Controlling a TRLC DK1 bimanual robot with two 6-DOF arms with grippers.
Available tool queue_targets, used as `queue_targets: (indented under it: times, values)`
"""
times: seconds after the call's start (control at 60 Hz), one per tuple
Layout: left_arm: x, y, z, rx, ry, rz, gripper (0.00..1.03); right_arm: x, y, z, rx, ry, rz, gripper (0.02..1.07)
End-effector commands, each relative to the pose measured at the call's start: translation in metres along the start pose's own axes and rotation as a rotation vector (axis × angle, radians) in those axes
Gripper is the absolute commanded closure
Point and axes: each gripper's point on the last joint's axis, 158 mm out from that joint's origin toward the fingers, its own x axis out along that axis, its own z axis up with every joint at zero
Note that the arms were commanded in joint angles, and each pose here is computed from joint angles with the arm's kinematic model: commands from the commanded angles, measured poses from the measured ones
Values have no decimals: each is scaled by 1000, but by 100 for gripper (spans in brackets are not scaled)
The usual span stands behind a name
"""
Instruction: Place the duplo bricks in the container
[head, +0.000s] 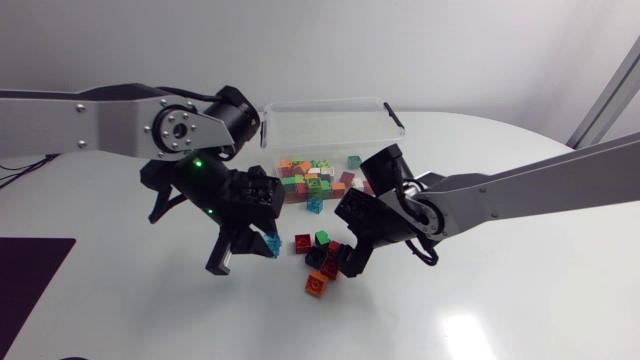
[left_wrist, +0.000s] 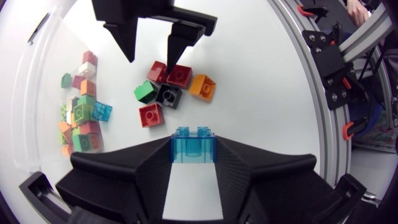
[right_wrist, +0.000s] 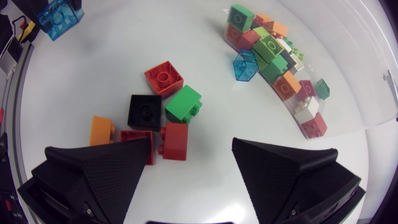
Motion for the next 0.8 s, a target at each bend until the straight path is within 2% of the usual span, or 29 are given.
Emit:
queue_targets:
  times: [0.0,0.183,0.267,0.35,0.5,0.65,0.783]
  values:
    - [-10,-6,-2,0,-15,4,74,7,-5,4,5,-2,-9,16]
    - [-24,-2,-2,-2,-27,44,74,14,-11,4,1,9,-16,17]
    - [-30,1,1,1,-37,64,74,15,-14,3,5,11,-20,22]
    - [-35,5,5,3,-48,79,74,15,-13,1,2,16,-18,22]
    - [-48,19,15,-1,-72,122,74,22,-9,-7,0,43,0,40]
    - [-63,46,34,-39,-128,186,74,27,-2,-11,-6,66,19,78]
    - [-87,88,50,-132,-224,316,74,23,1,-14,-6,74,23,80]
